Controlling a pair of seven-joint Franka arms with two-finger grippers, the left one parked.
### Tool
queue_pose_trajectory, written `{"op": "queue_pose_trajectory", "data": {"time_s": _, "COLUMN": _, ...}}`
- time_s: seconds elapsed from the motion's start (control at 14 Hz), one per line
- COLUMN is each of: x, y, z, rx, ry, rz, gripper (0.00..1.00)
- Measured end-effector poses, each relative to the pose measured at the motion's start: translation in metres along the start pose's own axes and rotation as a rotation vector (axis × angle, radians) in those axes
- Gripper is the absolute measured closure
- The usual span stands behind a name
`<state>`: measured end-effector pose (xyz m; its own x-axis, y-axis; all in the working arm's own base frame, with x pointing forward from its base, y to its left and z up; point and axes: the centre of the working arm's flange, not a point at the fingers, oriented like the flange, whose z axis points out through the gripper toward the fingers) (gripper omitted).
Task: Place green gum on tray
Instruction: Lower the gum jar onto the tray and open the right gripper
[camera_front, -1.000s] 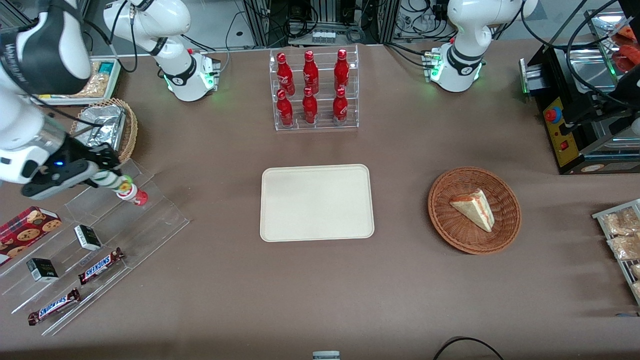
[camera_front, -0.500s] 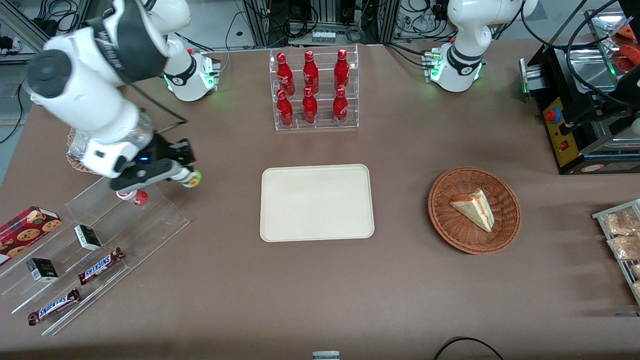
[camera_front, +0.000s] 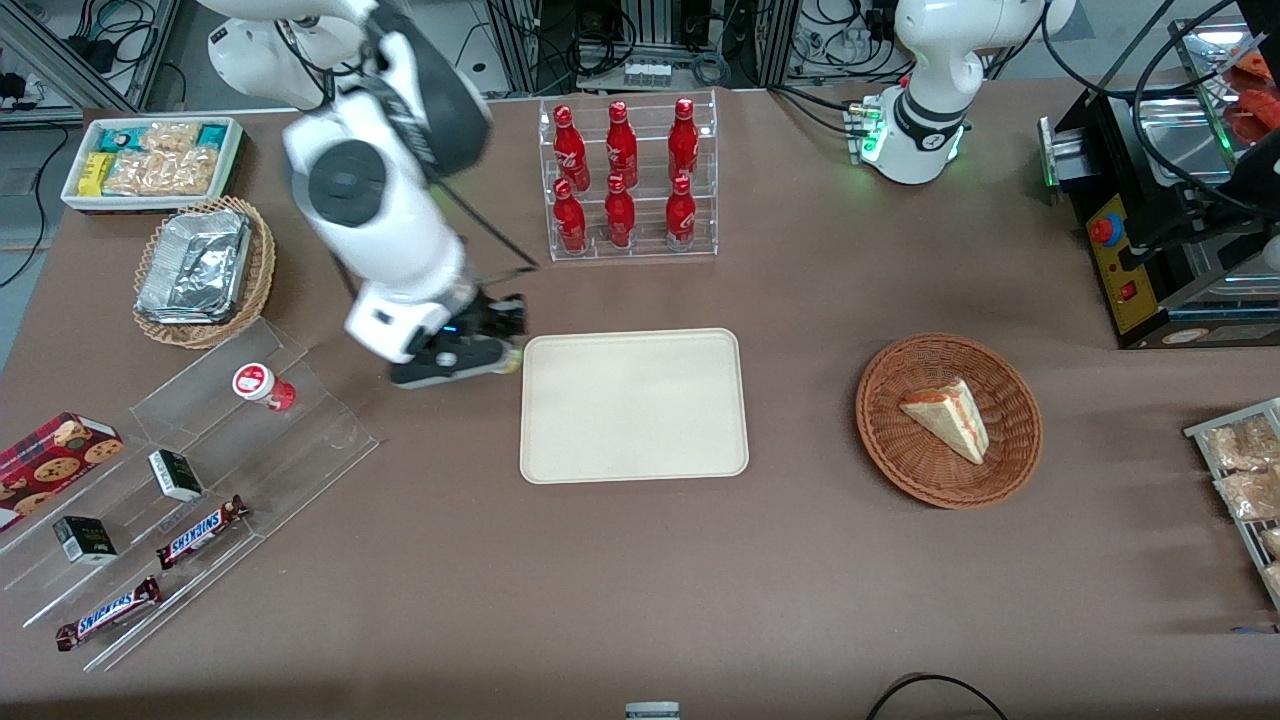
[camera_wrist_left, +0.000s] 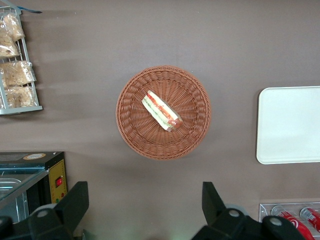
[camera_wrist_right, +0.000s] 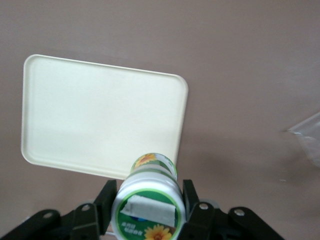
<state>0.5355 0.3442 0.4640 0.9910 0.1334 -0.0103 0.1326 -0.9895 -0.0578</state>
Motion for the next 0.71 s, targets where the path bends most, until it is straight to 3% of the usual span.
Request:
{"op": "queue_pose_trajectory", "data": {"time_s": 0.21, "x": 0.002, "y": -0.049, "z": 0.05, "rx": -0.002, "ry": 0.024, "rz": 0.042, "gripper": 0.41}}
{"op": "queue_pose_trajectory", "data": {"time_s": 0.5, "x": -0.005, "y": -0.1, "z": 0.12, "rx": -0.044, "ry": 0.07, "rz": 0.089, "gripper": 0.41}}
{"op": "queue_pose_trajectory", "data": {"time_s": 0.71, "x": -0.01, "y": -0.127, "z": 0.159, "rx": -0.045, "ry": 0.075, "rz": 0.132, "gripper": 0.41}}
